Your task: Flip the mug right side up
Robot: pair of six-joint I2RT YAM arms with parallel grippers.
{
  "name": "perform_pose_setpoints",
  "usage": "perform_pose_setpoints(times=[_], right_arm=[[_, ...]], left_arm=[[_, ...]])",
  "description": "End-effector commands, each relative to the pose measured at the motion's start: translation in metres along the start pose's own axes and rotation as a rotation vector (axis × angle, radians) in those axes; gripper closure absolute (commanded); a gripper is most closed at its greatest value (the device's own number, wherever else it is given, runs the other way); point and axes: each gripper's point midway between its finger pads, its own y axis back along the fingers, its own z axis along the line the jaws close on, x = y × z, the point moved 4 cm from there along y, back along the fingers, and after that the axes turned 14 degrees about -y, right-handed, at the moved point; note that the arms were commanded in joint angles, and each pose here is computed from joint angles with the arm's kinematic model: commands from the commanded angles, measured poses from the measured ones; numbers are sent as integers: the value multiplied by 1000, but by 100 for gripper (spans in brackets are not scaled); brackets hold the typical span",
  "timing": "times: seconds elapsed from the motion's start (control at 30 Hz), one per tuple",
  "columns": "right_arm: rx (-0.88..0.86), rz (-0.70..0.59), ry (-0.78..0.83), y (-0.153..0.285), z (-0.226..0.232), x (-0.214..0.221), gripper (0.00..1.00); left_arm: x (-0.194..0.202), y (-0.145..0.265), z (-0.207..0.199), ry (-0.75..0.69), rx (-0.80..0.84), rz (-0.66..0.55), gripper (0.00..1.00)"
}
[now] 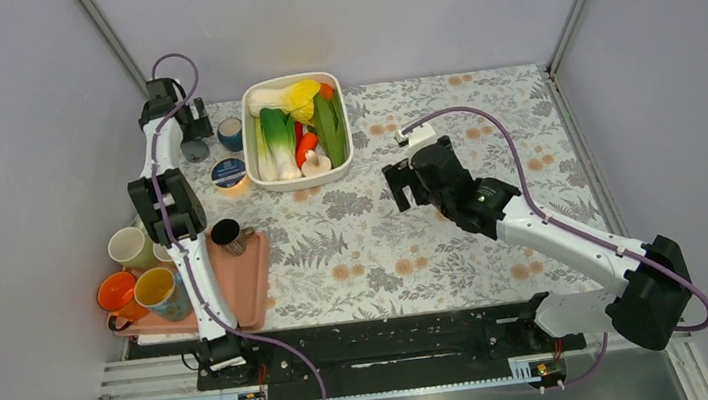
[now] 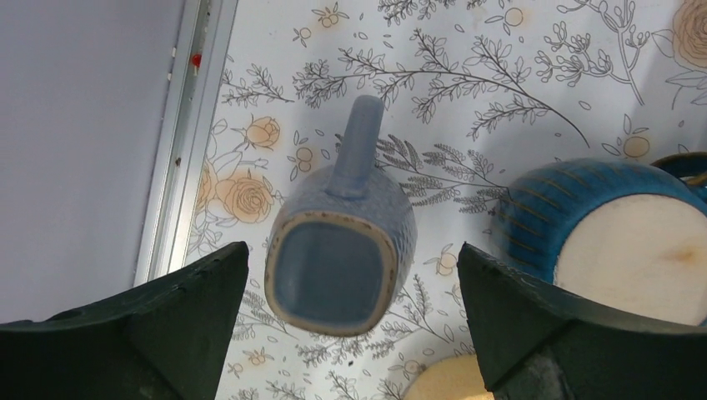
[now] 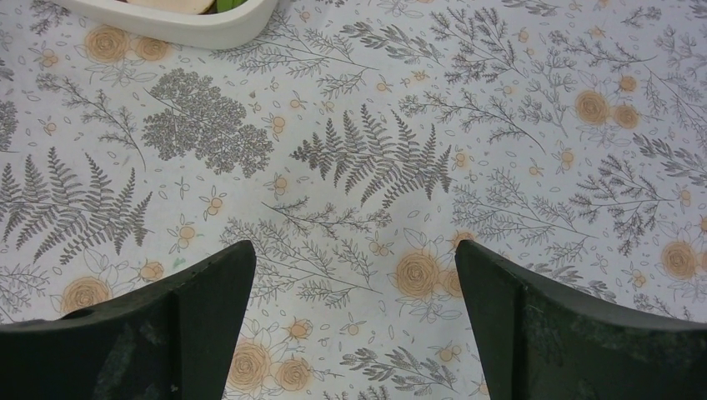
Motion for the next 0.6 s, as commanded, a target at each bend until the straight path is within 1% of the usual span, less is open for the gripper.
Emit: perform_pose_setpoints(times=[0.0,0.07,0.17,0.23,0.33,0.43,0.53,0.57], right_arm=[[37,-23,-9,1,-4,-16,1],[48,-22,-15,1,-5,-18,1],[56,-27,-32,1,-4,-21,1],[57,-27,-50,1,-3,-21,1],[72,-30,-76,2,-4,-22,1],[90,-49,-86,3,-6,-27,1],[91,-60,-68,5,-6,-34,1],[89,-62,-63,5,-5,-36,1]], left_arm=[[-25,-6,6,-22,25,-116,2],[-26,-8,6,-16,40,-125,6],[-25,-11,10,6,65,-136,17],[-26,-11,12,13,85,-150,29],[-25,-10,13,13,107,-153,53],[-22,-5,10,-8,133,-152,72],[-21,-1,10,-33,136,-150,98],[-22,3,12,-37,126,-145,100]])
